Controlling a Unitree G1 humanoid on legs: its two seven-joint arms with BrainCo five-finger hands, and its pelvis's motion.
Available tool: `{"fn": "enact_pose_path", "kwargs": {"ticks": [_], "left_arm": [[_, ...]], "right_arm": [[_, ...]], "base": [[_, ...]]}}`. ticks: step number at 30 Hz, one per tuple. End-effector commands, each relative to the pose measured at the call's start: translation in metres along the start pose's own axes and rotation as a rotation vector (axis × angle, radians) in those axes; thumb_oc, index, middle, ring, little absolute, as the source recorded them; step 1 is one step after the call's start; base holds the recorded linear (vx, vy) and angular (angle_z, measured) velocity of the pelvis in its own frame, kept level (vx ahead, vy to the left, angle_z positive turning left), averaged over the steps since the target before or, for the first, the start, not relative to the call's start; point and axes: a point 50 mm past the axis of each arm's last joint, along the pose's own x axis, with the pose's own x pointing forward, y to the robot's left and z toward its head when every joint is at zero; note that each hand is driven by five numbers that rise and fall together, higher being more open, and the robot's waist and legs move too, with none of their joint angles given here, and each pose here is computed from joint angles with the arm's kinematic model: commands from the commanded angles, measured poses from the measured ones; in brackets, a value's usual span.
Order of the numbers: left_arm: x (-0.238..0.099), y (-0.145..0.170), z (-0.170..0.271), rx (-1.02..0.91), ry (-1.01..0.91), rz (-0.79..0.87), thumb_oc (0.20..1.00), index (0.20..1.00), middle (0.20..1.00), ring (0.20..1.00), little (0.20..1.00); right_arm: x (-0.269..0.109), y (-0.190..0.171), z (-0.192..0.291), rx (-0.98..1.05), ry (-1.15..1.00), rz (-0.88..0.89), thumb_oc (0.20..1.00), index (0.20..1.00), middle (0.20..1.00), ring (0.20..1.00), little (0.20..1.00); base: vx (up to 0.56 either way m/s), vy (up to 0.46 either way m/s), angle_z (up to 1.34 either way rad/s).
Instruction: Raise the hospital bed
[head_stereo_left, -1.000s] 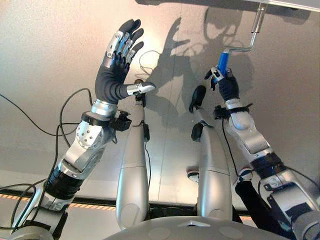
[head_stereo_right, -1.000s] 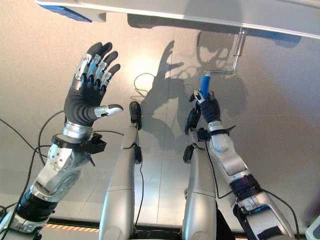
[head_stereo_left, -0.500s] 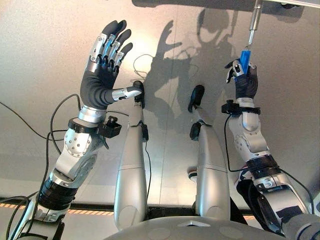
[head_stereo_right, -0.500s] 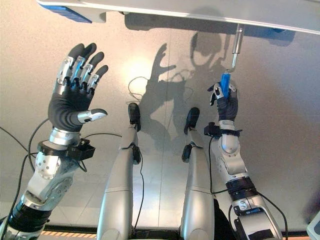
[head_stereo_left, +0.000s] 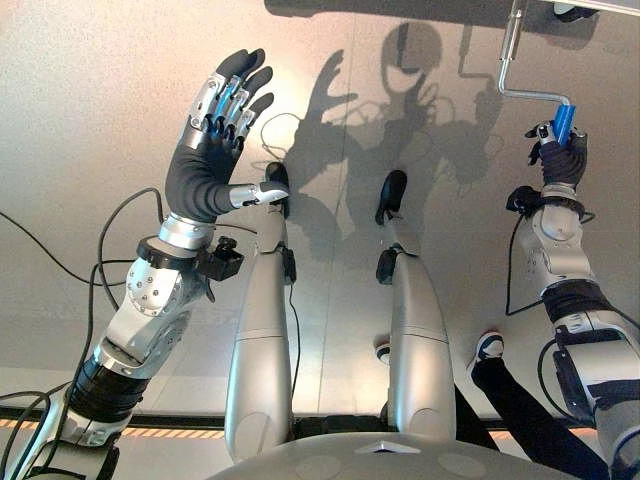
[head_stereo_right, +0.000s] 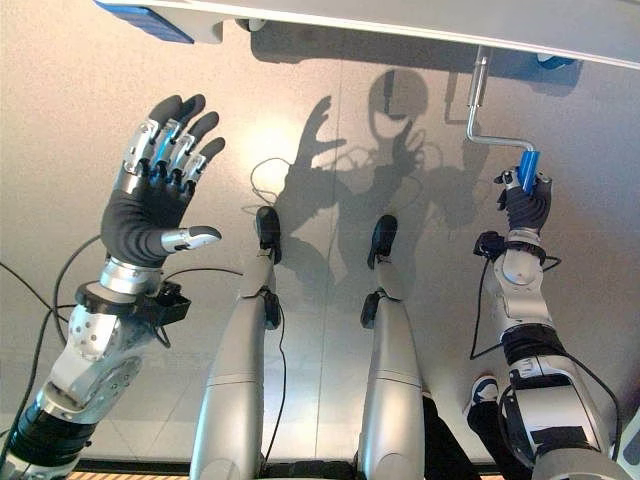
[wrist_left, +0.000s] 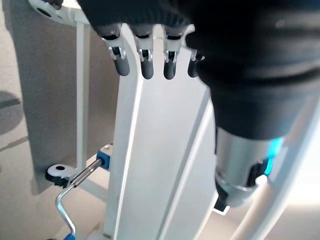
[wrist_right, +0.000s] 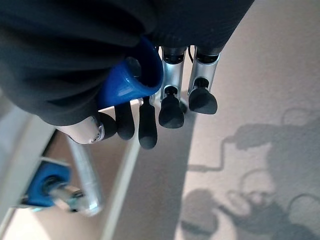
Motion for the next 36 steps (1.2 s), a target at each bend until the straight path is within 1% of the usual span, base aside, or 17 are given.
{"fn": "enact_pose_path", "kwargs": {"ticks": [1, 5, 7, 8, 11, 13, 15, 16, 17, 21, 22, 25, 27, 28, 30, 33, 36], "left_arm": [[0.003, -0.014, 0.027, -0.029, -0.157, -0.047, 1.000, 1.000, 1.000, 1.000, 1.000], [0.005, -0.017, 0.024, -0.037, -0.147, -0.053, 1.000, 1.000, 1.000, 1.000, 1.000], [0.006, -0.019, 0.020, -0.038, -0.124, -0.075, 1.000, 1.000, 1.000, 1.000, 1.000], [0.009, -0.020, 0.020, -0.047, -0.127, -0.092, 1.000, 1.000, 1.000, 1.000, 1.000], [0.012, -0.023, 0.020, -0.072, -0.137, -0.118, 1.000, 1.000, 1.000, 1.000, 1.000], [0.015, -0.024, 0.021, -0.090, -0.150, -0.122, 1.000, 1.000, 1.000, 1.000, 1.000], [0.018, -0.027, 0.020, -0.110, -0.156, -0.118, 1.000, 1.000, 1.000, 1.000, 1.000], [0.018, -0.027, 0.020, -0.110, -0.157, -0.117, 1.000, 1.000, 1.000, 1.000, 1.000], [0.018, -0.030, 0.017, -0.127, -0.148, -0.109, 1.000, 1.000, 1.000, 1.000, 1.000], [0.023, -0.031, 0.017, -0.126, -0.161, -0.083, 1.000, 1.000, 1.000, 1.000, 1.000], [0.023, -0.032, 0.014, -0.136, -0.148, -0.068, 1.000, 1.000, 1.000, 1.000, 1.000], [0.026, -0.033, 0.015, -0.137, -0.159, -0.063, 1.000, 1.000, 1.000, 1.000, 1.000], [0.027, -0.032, 0.015, -0.133, -0.164, -0.053, 1.000, 1.000, 1.000, 1.000, 1.000], [0.025, -0.033, 0.013, -0.139, -0.150, -0.050, 1.000, 1.000, 1.000, 1.000, 1.000], [0.026, -0.033, 0.013, -0.140, -0.155, -0.037, 1.000, 1.000, 1.000, 1.000, 1.000], [0.024, -0.032, 0.015, -0.146, -0.168, -0.029, 1.000, 1.000, 1.000, 1.000, 1.000], [0.025, -0.029, 0.019, -0.135, -0.187, -0.029, 1.000, 1.000, 1.000, 1.000, 1.000]], "right_arm": [[0.017, -0.108, 0.011, 0.046, 0.067, -0.448, 0.200, 0.200, 0.200, 0.200, 0.200], [0.015, -0.117, 0.000, 0.022, 0.158, -0.478, 0.200, 0.200, 0.200, 0.200, 0.200], [0.011, -0.124, -0.017, -0.148, 0.302, -0.433, 0.200, 0.200, 0.200, 0.200, 0.200], [0.012, -0.114, -0.025, -0.315, 0.383, -0.322, 0.200, 0.200, 0.200, 0.200, 0.200], [0.015, -0.100, -0.030, -0.405, 0.450, -0.224, 0.200, 0.200, 0.200, 0.200, 0.200], [0.021, -0.059, -0.033, -0.530, 0.452, -0.043, 0.200, 0.200, 0.200, 0.200, 0.200], [0.024, -0.034, -0.031, -0.570, 0.441, 0.032, 0.200, 0.200, 0.200, 0.200, 0.200], [0.024, -0.033, -0.031, -0.570, 0.440, 0.032, 0.200, 0.200, 0.200, 0.200, 0.200], [0.019, 0.001, -0.038, -0.630, 0.440, 0.162, 0.200, 0.200, 0.200, 0.200, 0.200], [0.017, 0.068, -0.024, -0.712, 0.347, 0.338, 0.200, 0.200, 0.200, 0.200, 0.200], [0.008, 0.093, -0.027, -0.757, 0.321, 0.429, 0.200, 0.200, 0.200, 0.200, 0.200], [0.004, 0.118, -0.017, -0.751, 0.263, 0.480, 0.200, 0.200, 0.200, 0.200, 0.200], [-0.008, 0.146, -0.014, -0.779, 0.204, 0.573, 0.200, 0.200, 0.200, 0.200, 0.200], [-0.011, 0.145, -0.019, -0.783, 0.219, 0.579, 0.200, 0.200, 0.200, 0.200, 0.200], [-0.042, 0.195, -0.012, -0.847, 0.054, 0.770, 0.200, 0.200, 0.200, 0.200, 0.200], [-0.088, 0.247, 0.008, -0.742, -0.135, 0.973, 0.200, 0.200, 0.200, 0.200, 0.200], [-0.107, 0.266, 0.025, -0.693, -0.248, 1.054, 0.200, 0.200, 0.200, 0.200, 0.200]], "base": [[0.00, 0.000, 0.00], [0.00, 0.000, 0.00], [0.00, 0.000, 0.00], [0.00, 0.000, 0.00], [0.00, 0.000, 0.00], [0.00, 0.000, 0.00], [0.00, 0.000, 0.00], [0.05, -0.020, -0.03], [0.00, -0.017, -0.03], [0.01, -0.005, 0.02], [-0.05, 0.001, 0.05], [0.02, 0.011, 0.10], [0.01, 0.016, 0.07], [-0.04, 0.047, 0.07], [0.04, 0.033, 0.08], [0.03, 0.013, 0.05], [-0.03, 0.034, 0.00]]}}
